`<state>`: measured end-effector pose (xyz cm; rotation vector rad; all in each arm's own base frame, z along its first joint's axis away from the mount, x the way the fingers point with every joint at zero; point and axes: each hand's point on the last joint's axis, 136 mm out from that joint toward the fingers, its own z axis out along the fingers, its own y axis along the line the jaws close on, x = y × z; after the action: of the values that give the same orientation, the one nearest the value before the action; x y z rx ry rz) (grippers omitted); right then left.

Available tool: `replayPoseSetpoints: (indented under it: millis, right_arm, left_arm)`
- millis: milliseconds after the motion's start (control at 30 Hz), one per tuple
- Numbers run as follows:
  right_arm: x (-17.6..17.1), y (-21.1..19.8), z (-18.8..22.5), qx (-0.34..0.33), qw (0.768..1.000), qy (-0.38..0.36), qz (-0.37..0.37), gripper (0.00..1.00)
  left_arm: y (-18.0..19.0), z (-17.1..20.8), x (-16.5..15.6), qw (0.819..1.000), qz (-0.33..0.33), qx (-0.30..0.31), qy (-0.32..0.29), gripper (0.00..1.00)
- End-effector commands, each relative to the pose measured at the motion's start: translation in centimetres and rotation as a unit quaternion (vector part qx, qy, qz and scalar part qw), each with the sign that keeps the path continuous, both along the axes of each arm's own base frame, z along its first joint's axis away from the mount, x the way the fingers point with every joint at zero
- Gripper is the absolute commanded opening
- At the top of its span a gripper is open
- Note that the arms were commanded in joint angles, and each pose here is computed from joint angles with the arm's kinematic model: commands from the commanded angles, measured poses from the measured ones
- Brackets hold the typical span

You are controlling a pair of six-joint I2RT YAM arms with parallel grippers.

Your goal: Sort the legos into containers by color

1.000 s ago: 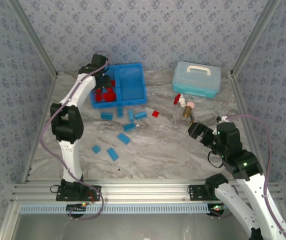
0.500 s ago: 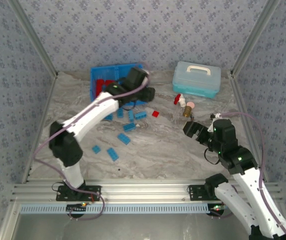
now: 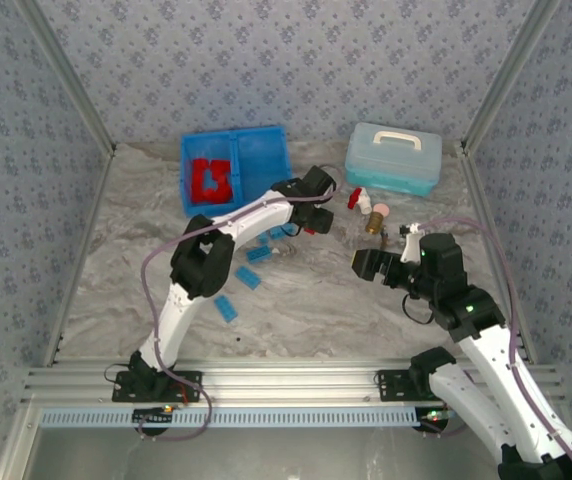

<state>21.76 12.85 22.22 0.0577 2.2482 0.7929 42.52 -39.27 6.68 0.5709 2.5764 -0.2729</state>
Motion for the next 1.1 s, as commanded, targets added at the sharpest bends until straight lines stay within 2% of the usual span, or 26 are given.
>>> replayPoseSetpoints:
  millis: [0,100,433,700,767,833,900,967,1067]
  right_arm:
    - [-0.5,-0.2,0.5,-0.013,1.000,-0.008,0.008,1.00]
    - [-0.5,-0.6,0.6,-0.020,1.000,-0.009,0.000,1.00]
    - [0.0,-0.6,0.8,-0.019,1.000,-0.015,-0.006,1.00]
    - [0.2,-0.8,0.7,-0.015,1.000,-0.011,-0.018,1.00]
    - [0.1,-0.9,0.7,-0.016,1.000,-0.009,-0.021,1.00]
    - [0.0,-0.9,0.8,-0.016,1.000,-0.008,-0.021,1.00]
    - [0.0,-1.0,0.8,-0.016,1.000,-0.008,-0.021,1.00]
    - [-0.1,-1.0,0.8,-0.014,1.000,-0.008,-0.022,1.00]
    - [-0.2,-1.0,0.9,-0.010,1.000,-0.011,-0.024,1.00]
  left_arm:
    - [-1.1,-0.1,0.4,1.000,-0.022,-0.003,0.004,0.66]
    - [-1.2,-1.2,0.3,1.000,-0.018,-0.002,0.016,0.61]
    - [0.9,-5.4,-1.4,0.998,-0.006,0.039,0.046,0.59]
    - [1.8,-6.4,-2.5,0.997,-0.002,0.048,0.058,0.37]
    - [1.8,-5.8,-2.7,0.997,-0.002,0.043,0.060,0.36]
    - [1.9,-4.7,-2.9,0.998,-0.005,0.043,0.053,0.49]
    - [2.5,-3.4,-3.0,0.998,0.002,0.048,0.043,0.68]
    - [2.8,-2.6,-3.7,0.998,0.003,0.044,0.043,0.80]
    - [2.9,-2.5,-5.1,0.998,0.006,0.048,0.042,0.84]
